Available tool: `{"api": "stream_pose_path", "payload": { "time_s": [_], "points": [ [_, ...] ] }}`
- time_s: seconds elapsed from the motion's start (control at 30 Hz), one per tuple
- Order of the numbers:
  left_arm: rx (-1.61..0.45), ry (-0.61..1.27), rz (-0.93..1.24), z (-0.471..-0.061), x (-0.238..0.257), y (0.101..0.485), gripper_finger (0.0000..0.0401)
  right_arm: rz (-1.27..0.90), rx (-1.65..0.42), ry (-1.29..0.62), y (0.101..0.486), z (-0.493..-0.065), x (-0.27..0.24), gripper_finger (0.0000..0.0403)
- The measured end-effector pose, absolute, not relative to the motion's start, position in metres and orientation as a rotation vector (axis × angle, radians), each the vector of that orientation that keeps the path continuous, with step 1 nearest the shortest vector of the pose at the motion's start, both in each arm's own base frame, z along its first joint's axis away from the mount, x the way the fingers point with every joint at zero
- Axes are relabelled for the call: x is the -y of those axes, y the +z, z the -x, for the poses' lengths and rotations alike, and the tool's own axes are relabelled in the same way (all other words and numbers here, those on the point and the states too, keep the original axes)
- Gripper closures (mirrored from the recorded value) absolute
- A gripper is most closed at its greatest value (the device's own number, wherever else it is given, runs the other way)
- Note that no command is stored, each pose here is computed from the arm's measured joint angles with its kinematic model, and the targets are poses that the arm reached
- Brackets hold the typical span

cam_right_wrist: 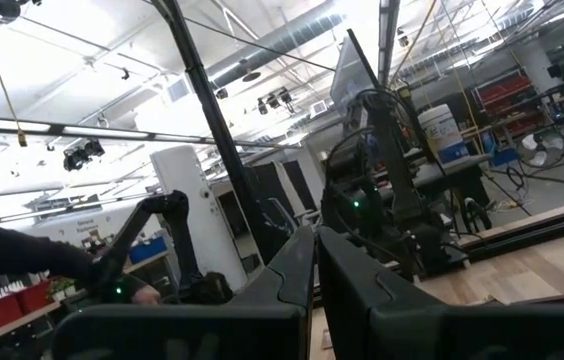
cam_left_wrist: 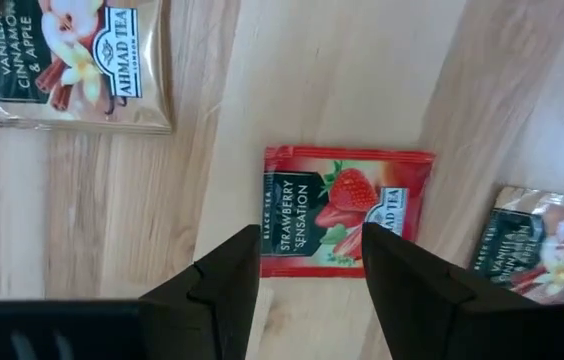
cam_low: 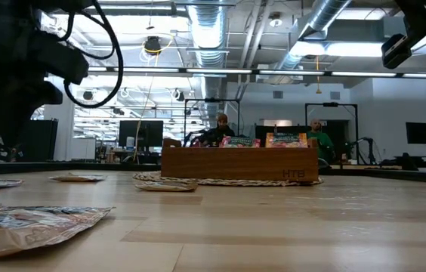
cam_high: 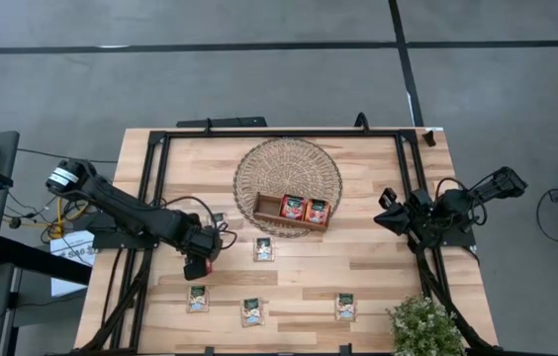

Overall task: Pick & Place Tea
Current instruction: Put the red tea bag into the middle section of the wooden organizer

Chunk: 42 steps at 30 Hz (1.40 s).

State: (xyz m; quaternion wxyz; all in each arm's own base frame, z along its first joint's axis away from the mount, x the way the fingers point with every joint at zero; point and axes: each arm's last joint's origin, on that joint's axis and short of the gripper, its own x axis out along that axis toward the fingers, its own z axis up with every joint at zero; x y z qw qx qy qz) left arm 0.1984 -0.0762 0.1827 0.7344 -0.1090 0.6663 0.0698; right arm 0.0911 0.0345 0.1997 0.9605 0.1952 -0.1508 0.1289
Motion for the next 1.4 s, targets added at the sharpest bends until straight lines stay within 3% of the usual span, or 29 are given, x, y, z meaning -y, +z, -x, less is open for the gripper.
{"api": "stream_pose_path", "payload": {
  "time_s": [1.1, 1.4],
  "points": [
    [-1.466, 0.186, 0.238, -0.188, 0.072, 0.157, 0.0234, -0.398, 0.309, 0.261, 0.2, -0.091, -0.034, 0.0393],
    [-1.448, 0.213, 0.286, -0.177, 0.067, 0.133, 0.0234, -0.403, 0.309, 0.261, 0.2, -0.091, -0.034, 0.0393]
  ]
}}
